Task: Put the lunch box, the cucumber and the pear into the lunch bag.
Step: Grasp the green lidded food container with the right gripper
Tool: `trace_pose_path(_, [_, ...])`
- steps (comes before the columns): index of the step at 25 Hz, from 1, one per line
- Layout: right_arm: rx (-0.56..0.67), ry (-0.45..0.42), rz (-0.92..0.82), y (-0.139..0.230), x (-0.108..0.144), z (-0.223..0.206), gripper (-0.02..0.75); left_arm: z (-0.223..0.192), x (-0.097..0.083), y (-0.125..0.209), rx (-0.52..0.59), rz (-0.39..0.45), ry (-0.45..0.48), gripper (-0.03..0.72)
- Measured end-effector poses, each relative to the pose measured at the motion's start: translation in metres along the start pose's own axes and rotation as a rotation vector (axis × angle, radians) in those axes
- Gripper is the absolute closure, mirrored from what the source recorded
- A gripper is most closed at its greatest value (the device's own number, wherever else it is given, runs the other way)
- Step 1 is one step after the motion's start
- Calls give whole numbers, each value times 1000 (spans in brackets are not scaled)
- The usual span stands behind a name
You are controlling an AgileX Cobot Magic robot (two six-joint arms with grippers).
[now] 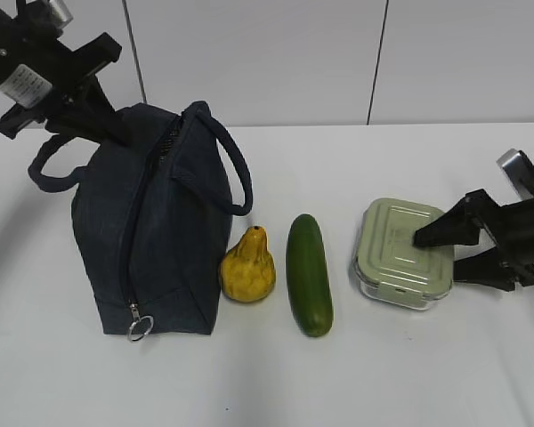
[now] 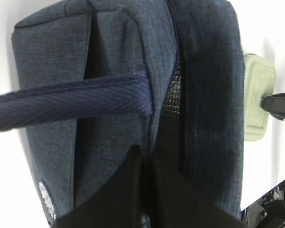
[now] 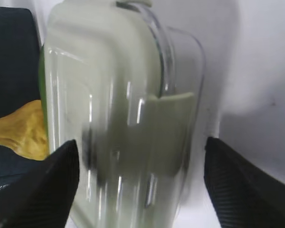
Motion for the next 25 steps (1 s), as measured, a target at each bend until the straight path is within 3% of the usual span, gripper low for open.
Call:
trace_pose_path(9, [5, -52, -35, 0, -5, -9, 160, 0, 0, 0, 1, -2, -3, 680])
trace_pose_path(16, [16, -93, -44, 1, -3, -11, 335, 0, 1, 0, 0, -3, -6, 680])
trace_pose_path(25, [-18, -164, -84, -5, 3, -12, 348, 0, -1, -2, -13, 7, 12, 680])
Point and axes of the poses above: a point on each arm's last joint axis where the gripper is mounted, z pointing back along that axis away from the gripper, x along the wrist's bending axis when the last joint is at zero, y = z × x, the point moved 3 cm from there along -z, pointing out along that axis toward the gripper, and after that the axes turned 5 degrees about -z, right-handed, at the moved point
